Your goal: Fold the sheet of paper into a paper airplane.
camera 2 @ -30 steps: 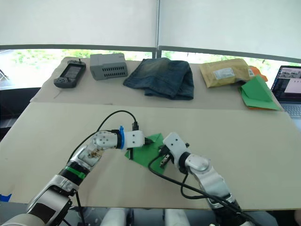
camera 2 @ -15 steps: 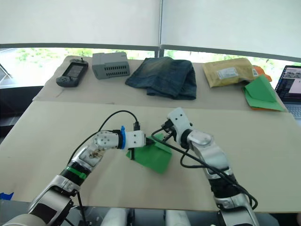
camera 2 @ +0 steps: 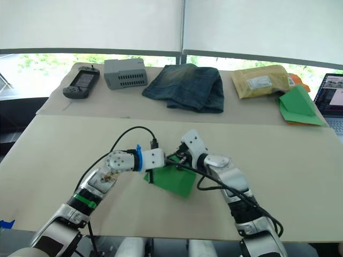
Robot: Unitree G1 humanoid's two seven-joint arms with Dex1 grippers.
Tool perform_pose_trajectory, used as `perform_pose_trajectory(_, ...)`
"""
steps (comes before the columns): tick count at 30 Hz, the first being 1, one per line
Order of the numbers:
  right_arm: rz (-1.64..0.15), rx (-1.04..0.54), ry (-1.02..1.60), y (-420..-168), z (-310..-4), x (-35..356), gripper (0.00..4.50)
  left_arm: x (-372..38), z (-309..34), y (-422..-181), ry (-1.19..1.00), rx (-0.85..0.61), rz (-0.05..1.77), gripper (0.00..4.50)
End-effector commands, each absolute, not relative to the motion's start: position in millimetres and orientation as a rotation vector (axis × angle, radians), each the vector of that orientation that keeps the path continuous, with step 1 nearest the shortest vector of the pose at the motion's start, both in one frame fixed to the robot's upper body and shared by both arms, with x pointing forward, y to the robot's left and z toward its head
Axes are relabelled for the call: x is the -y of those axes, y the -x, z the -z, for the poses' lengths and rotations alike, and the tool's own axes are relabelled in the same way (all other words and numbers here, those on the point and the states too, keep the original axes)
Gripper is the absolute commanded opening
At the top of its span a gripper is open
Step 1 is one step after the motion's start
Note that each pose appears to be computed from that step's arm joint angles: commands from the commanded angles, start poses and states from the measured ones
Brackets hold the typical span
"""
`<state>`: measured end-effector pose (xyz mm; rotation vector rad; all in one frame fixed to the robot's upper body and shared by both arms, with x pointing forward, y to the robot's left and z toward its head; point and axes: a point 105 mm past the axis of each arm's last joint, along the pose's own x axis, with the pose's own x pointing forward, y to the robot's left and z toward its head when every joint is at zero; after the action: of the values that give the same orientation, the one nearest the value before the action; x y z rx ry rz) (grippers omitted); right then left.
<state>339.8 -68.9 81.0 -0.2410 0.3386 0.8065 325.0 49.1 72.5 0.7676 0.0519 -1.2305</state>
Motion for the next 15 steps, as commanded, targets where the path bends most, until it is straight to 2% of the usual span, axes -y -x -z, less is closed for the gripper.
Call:
perform_pose_trajectory(1, -0.784, -0.343, 0.296, -341.8, -77.6, 76.7, 0.0, -57.0, -69.3, -324.8, -0.735, -0.101, 1.221, 0.03)
perform_pose_trajectory(4, -0.79, -0.357, 0.292, -339.9, -73.3, 77.4, 0.0, -59.7, -79.0, -328.8, -0.703, -0.087, 1.201, 0.03)
perform_pose_trajectory(12, -0.802, -0.369, 0.286, -339.1, -68.1, 73.3, 0.0, -78.7, -125.3, -337.6, -0.414, -0.074, 1.142, 0.03)
perform_pose_trajectory(15, -0.813, -0.368, 0.284, -338.9, -66.5, 70.2, 0.0, -84.6, -132.9, -340.3, -0.367, -0.077, 1.117, 0.03)
